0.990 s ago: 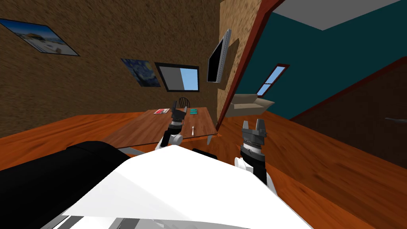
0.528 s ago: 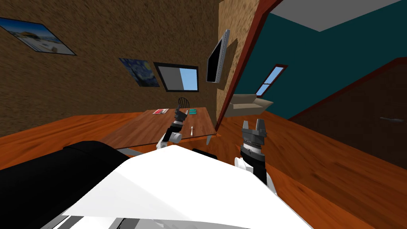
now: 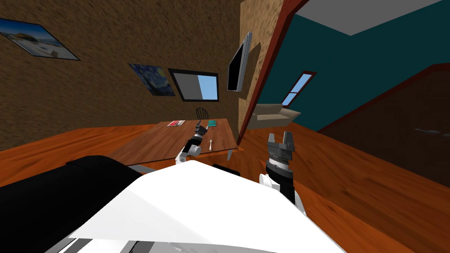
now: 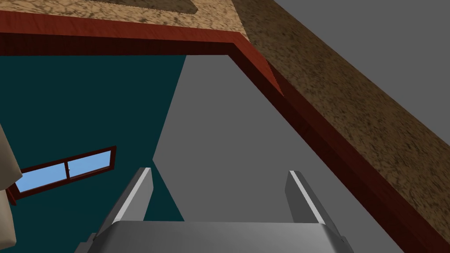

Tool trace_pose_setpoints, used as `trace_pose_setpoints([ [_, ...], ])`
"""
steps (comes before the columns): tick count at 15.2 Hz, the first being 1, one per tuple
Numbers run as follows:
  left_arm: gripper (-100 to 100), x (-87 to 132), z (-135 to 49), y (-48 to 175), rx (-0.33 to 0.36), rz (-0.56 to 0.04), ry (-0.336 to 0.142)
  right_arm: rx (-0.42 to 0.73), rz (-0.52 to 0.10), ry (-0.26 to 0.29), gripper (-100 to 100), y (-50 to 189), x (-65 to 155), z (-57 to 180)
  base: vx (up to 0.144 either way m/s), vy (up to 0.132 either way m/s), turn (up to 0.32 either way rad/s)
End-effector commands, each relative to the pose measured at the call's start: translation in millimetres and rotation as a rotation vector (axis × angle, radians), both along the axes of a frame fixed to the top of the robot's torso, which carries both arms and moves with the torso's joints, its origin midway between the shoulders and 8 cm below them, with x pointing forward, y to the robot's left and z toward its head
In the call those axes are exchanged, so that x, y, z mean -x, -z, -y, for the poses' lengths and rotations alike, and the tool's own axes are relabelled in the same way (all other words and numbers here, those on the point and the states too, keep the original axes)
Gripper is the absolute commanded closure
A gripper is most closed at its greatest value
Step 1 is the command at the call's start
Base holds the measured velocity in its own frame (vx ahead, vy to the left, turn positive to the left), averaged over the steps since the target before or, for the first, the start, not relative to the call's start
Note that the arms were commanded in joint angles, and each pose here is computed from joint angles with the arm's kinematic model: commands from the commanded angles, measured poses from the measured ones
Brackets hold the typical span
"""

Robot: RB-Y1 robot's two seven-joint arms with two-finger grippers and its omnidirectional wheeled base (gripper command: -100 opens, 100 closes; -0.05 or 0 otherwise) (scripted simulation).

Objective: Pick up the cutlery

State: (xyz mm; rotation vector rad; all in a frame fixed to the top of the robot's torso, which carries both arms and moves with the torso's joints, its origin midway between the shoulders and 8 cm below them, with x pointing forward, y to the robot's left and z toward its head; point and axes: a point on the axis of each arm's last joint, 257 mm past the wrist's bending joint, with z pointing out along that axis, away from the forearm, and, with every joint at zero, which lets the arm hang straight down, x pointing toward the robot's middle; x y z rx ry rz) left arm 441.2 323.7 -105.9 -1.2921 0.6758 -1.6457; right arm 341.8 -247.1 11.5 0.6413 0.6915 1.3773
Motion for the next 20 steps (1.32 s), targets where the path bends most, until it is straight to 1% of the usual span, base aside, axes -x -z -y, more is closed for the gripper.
trace_pose_setpoints([
  [1,-100,-6,-8.9,16,0.043,-0.044,-0.002,0.000,0.000,0.000,0,0,0,0,0.014,-0.030,-0.006],
  [2,-100,-12,-17.6,33,0.092,-0.085,-0.006,0.000,0.000,0.000,0,0,0,0,0.016,-0.030,-0.015],
  [3,-100,-12,-17.5,34,0.092,-0.090,-0.006,0.000,0.000,0.000,0,0,0,0,0.016,-0.027,-0.013],
  [4,-100,-17,-25.3,50,0.142,-0.127,-0.010,0.000,0.000,0.000,0,0,0,0,0.015,-0.027,-0.011],
  [5,-100,-17,-26.0,54,0.144,-0.135,-0.011,0.000,0.000,0.000,0,0,0,0,0.012,-0.026,-0.010],
  [6,-100,-21,-33.5,69,0.196,-0.174,-0.016,0.000,0.000,0.000,0,0,0,0,0.012,-0.030,-0.014],
  [7,-100,-21,-34.4,74,0.197,-0.181,-0.018,0.000,0.000,0.000,0,0,0,0,0.014,-0.030,-0.011],
  [8,-100,-24,-42.3,93,0.253,-0.226,-0.026,0.000,0.000,0.000,0,0,0,0,0.018,-0.029,-0.019],
  [9,-100,-24,-42.4,94,0.253,-0.227,-0.027,0.000,0.000,0.000,0,0,0,0,0.016,-0.027,-0.010],
  [10,-100,-26,-50.2,114,0.310,-0.271,-0.036,0.000,0.000,0.000,0,0,0,0,0.017,-0.031,-0.009],
  [11,-100,-26,-50.2,114,0.310,-0.272,-0.036,0.000,0.000,0.000,0,0,0,0,0.015,-0.031,-0.011],
  [12,-100,-27,-57.3,133,0.368,-0.313,-0.046,0.000,0.000,0.000,0,0,0,0,0.013,-0.030,-0.011],
  [13,-100,-27,-57.5,134,0.369,-0.316,-0.047,0.000,0.000,0.000,0,0,0,0,0.013,-0.028,-0.013],
  [14,-100,-28,-64.4,155,0.428,-0.359,-0.060,0.000,0.000,0.000,0,0,0,0,0.014,-0.030,-0.015],
  [15,-100,-28,-64.4,155,0.428,-0.359,-0.060,0.000,0.000,0.000,0,0,0,0,0.011,-0.029,-0.009],
  [16,-100,-27,-71.1,173,0.487,-0.396,-0.073,0.000,0.000,0.000,0,0,0,0,0.012,-0.034,-0.017],
  [17,-100,-27,-70.7,175,0.488,-0.401,-0.073,0.000,0.000,0.000,0,0,0,0,0.014,-0.034,-0.013],
  [18,-100,-26,-76.1,191,0.547,-0.436,-0.084,0.000,0.000,0.000,0,0,0,0,0.019,-0.032,-0.012],
  [19,-100,-26,-76.6,194,0.549,-0.442,-0.087,0.000,0.000,0.000,0,0,0,0,0.018,-0.027,-0.009],
  [20,-100,-25,-81.1,208,0.606,-0.472,-0.098,0.000,0.000,0.000,0,0,0,0,0.017,-0.028,-0.011],
])
